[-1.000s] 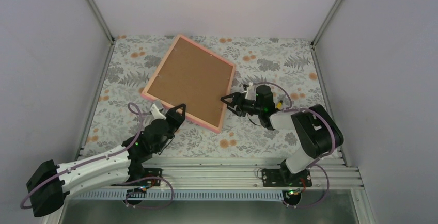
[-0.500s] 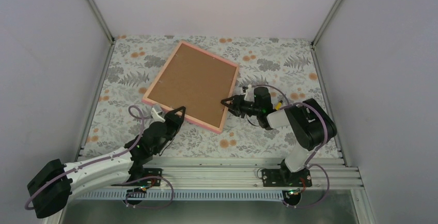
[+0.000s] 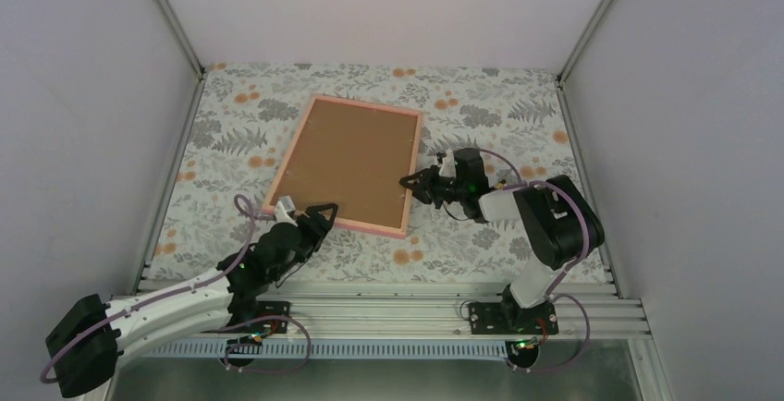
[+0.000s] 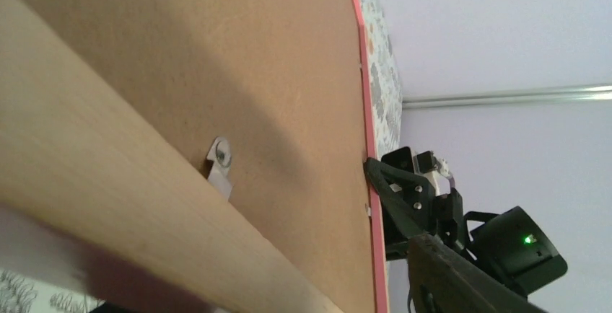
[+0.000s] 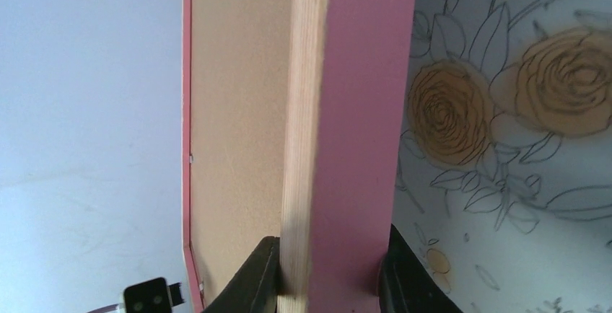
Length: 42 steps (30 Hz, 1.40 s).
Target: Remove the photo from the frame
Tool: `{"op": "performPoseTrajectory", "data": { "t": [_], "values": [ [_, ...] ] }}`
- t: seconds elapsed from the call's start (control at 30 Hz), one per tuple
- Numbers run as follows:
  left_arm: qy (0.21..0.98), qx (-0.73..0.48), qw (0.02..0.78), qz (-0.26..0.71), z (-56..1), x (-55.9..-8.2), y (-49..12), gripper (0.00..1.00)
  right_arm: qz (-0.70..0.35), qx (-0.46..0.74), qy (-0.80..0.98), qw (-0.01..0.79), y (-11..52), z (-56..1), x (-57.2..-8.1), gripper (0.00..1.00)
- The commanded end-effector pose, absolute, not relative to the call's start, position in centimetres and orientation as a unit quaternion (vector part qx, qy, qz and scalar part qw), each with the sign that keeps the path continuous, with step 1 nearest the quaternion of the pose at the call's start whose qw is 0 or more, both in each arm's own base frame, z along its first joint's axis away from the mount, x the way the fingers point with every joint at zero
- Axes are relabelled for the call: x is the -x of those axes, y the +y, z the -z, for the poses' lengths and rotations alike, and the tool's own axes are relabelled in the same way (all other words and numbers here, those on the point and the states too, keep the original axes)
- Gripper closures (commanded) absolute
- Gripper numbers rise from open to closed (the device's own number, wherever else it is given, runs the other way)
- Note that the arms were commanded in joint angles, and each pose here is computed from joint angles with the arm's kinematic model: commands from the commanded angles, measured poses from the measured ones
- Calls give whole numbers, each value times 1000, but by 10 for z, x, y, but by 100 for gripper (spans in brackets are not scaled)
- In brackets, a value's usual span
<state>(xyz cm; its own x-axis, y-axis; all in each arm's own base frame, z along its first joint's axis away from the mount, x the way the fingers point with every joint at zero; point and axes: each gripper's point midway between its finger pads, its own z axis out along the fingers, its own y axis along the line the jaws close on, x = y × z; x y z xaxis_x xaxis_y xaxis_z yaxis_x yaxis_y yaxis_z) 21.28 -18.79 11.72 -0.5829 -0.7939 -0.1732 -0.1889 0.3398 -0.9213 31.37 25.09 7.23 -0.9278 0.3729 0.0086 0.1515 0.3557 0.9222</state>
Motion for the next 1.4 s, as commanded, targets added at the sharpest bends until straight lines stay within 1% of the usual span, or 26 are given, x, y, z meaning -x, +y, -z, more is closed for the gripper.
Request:
{"op": "performPoseTrajectory", "data": {
  "t": [0.0, 0.03, 0.07, 0.13, 0.2, 0.27, 0.47, 0.6, 0.7, 0.8, 1.0, 1.1, 1.23, 1.37],
  "values": [
    [760, 331, 326, 455, -119, -210, -177, 29, -537, -62, 827, 152, 250, -95, -326, 96],
    [764, 333, 329, 444, -118, -209, -173, 23, -527, -51, 835, 150, 250, -94, -327, 96],
    [771, 335, 331, 429, -116, -208, -168, 20, -517, -45, 842, 149, 247, -92, -328, 96],
    [785, 338, 339, 394, -113, -205, -156, 16, -501, -41, 852, 149, 239, -87, -330, 96],
    [804, 334, 347, 348, -110, -202, -142, 14, -489, -36, 859, 146, 230, -82, -332, 96],
    [833, 335, 342, 276, -100, -194, -123, 13, -471, -34, 870, 139, 220, -75, -332, 96],
    [872, 281, 379, 134, -116, -192, -89, 7, -435, -19, 892, 119, 201, -60, -330, 96],
    [881, 220, 413, 69, -140, -210, -86, 2, -412, -8, 905, 105, 196, -51, -325, 96],
    [890, 182, 416, 32, -145, -229, -88, 0, -386, -2, 917, 99, 189, -42, -325, 94],
    [902, 143, 405, 48, -142, -251, -98, 0, -369, -3, 924, 103, 183, -39, -325, 90],
    [917, 110, 364, 118, -118, -297, -103, 0, -327, -8, 938, 115, 172, -36, -330, 79],
    [923, 103, 339, 149, -103, -312, -105, 2, -307, -12, 944, 118, 166, -34, -331, 76],
    [930, 108, 317, 152, -81, -327, -101, 3, -285, -15, 951, 118, 159, -29, -331, 71],
    [940, 90, 293, 148, -63, -335, -107, 7, -270, -19, 955, 120, 155, -28, -331, 66]
  ]
}}
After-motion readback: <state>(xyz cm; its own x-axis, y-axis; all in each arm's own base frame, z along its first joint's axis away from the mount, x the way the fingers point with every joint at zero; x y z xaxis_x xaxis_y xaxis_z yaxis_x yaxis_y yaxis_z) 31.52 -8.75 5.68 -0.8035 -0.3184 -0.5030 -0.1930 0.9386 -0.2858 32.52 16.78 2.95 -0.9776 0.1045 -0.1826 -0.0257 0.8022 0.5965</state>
